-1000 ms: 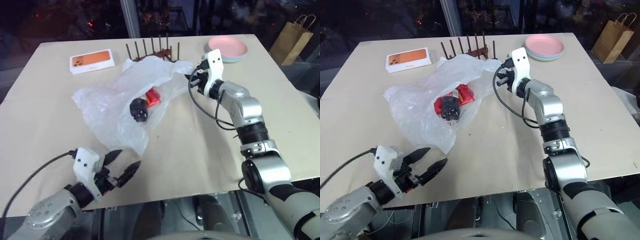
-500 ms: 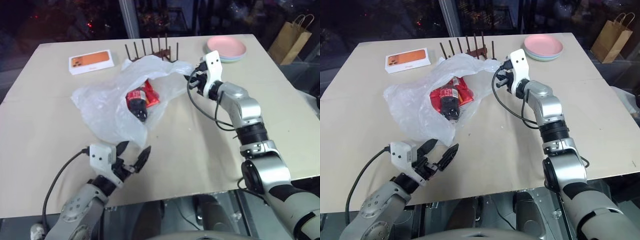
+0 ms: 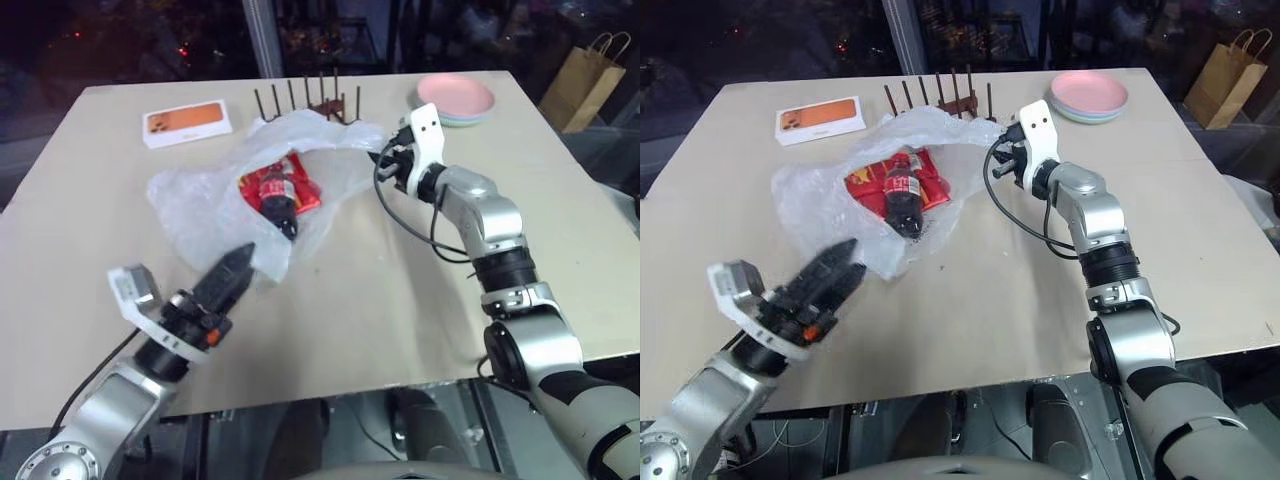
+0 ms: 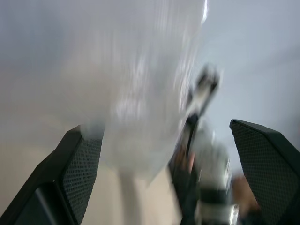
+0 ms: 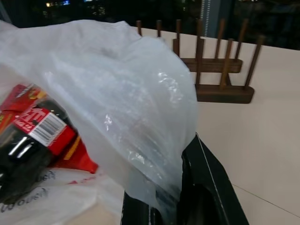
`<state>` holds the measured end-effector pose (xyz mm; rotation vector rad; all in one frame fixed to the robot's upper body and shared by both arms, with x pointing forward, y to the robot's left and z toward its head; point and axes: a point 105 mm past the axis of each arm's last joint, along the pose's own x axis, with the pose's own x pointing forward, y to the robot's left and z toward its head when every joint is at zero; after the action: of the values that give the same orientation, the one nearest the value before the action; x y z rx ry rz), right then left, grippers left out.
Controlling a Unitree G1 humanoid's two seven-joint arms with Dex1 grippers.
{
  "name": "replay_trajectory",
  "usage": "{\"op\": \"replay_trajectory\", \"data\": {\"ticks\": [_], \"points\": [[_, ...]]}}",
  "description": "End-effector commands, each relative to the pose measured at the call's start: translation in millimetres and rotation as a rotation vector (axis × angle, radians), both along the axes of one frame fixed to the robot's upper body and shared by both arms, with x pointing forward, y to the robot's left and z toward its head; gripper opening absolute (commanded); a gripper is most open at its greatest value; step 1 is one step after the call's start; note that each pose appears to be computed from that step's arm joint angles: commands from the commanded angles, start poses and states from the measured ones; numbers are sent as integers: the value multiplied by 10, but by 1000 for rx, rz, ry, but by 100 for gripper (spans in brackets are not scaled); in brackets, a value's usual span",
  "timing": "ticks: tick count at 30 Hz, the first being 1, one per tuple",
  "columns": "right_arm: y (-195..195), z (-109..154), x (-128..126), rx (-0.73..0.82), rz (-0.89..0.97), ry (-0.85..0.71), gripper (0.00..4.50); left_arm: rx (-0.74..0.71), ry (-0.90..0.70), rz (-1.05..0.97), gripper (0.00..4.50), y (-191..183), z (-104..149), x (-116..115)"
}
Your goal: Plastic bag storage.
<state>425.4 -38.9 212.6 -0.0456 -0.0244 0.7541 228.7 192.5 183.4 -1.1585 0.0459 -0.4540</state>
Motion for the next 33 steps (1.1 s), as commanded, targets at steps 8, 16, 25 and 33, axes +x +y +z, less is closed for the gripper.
{"op": "replay_trajectory", "data": {"ticks": [8, 16, 25, 33], "points": [[14, 134, -21, 9, 12, -47, 0, -119, 100, 101, 217, -92, 222, 408], [-70, 425, 42, 101, -11, -92, 0, -46, -282, 59, 5, 64, 924, 336], [-232, 1622, 13, 269, -20, -361, 0, 79, -537, 24, 5, 341, 1883, 546], [-571, 2565, -164, 254, -93, -599, 0, 162, -662, 82, 5, 654, 2558, 968]]}}
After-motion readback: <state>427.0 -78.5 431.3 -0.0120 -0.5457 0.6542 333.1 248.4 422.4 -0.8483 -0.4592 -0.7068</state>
